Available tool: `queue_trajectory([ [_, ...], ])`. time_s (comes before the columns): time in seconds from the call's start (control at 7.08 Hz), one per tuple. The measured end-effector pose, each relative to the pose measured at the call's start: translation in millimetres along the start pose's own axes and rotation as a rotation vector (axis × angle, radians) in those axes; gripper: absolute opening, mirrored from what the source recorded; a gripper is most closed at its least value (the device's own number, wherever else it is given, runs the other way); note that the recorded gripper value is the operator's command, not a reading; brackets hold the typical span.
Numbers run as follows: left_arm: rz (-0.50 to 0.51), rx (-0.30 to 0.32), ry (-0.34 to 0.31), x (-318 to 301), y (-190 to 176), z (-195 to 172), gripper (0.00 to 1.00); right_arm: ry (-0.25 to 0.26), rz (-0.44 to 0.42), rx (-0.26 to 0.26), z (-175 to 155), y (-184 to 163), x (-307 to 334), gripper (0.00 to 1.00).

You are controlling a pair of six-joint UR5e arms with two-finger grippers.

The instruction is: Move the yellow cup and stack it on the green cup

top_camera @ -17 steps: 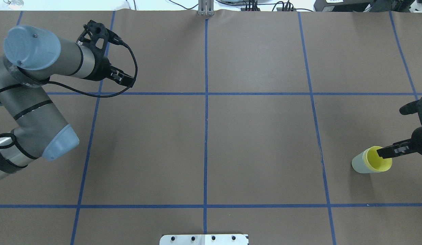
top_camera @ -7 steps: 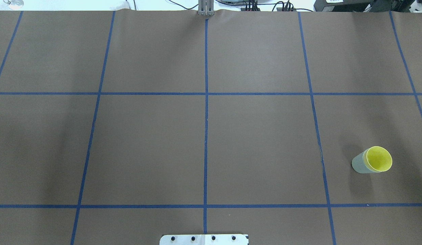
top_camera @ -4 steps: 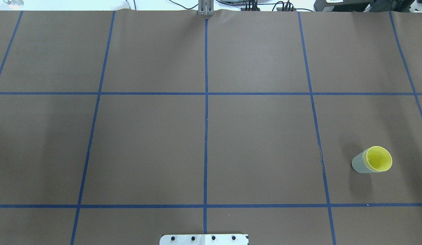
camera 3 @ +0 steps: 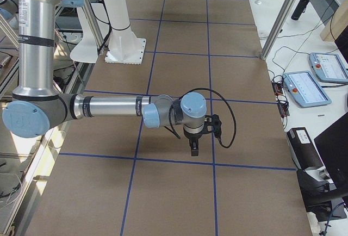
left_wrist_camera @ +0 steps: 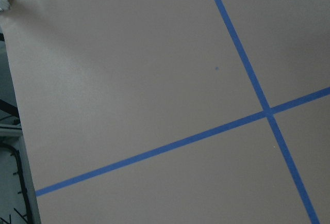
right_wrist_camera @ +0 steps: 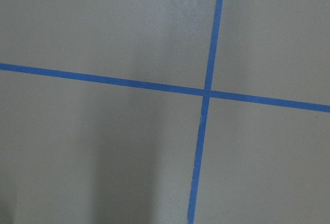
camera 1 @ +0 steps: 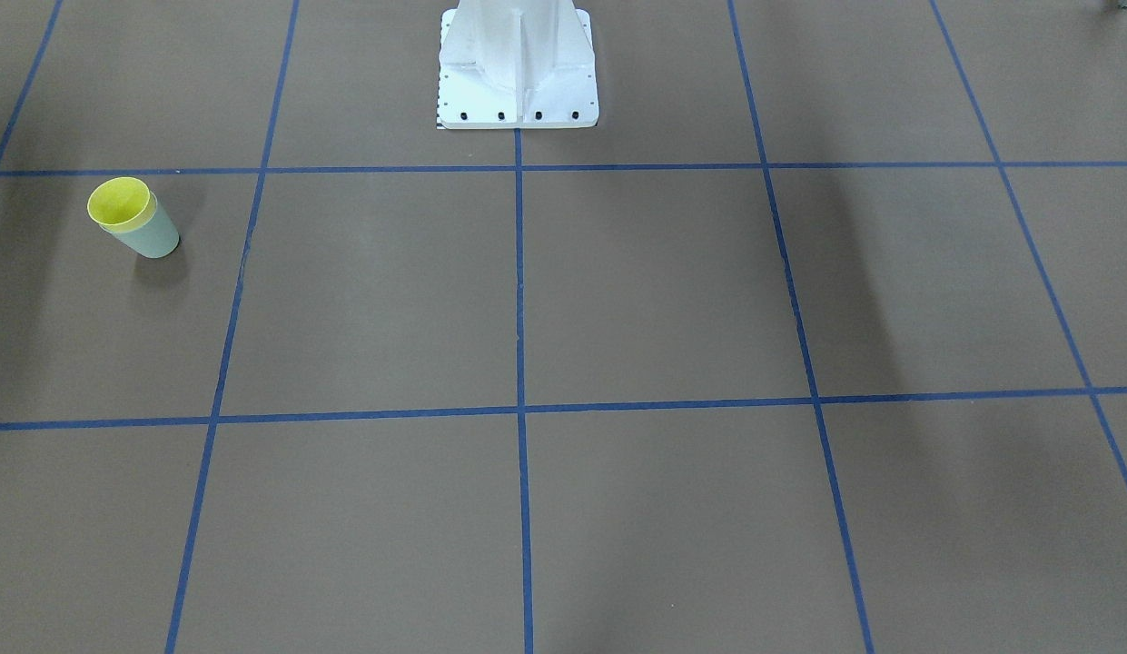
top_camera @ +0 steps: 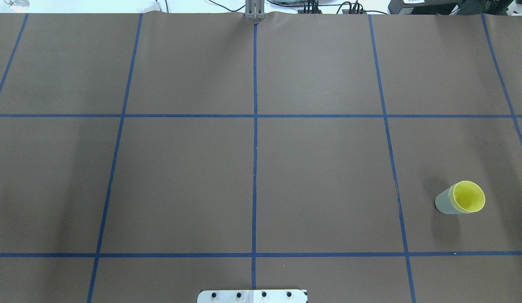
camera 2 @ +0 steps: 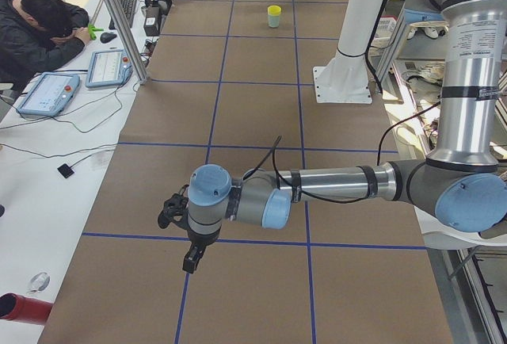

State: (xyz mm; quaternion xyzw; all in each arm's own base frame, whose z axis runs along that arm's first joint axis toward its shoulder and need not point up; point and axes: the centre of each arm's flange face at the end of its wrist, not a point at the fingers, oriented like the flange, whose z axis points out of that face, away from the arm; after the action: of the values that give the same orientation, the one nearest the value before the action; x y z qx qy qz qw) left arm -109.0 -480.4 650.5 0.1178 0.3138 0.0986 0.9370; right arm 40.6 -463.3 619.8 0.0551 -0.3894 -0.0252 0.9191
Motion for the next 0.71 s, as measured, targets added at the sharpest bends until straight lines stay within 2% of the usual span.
queue_trajectory([
  [0.14, -0.031, -0.024, 0.034, 16, 24, -10, 1.00, -0.002, 0.010, -0.002, 0, 0, 0, 1.00],
  [0.42, -0.115, -0.028, 0.133, 41, 60, -16, 1.00, -0.007, 0.029, -0.017, 3, 1, 2, 1.00],
  [0.71, -0.143, -0.035, 0.151, 44, 69, -12, 1.00, -0.010, 0.039, -0.027, 6, 4, 5, 1.00],
])
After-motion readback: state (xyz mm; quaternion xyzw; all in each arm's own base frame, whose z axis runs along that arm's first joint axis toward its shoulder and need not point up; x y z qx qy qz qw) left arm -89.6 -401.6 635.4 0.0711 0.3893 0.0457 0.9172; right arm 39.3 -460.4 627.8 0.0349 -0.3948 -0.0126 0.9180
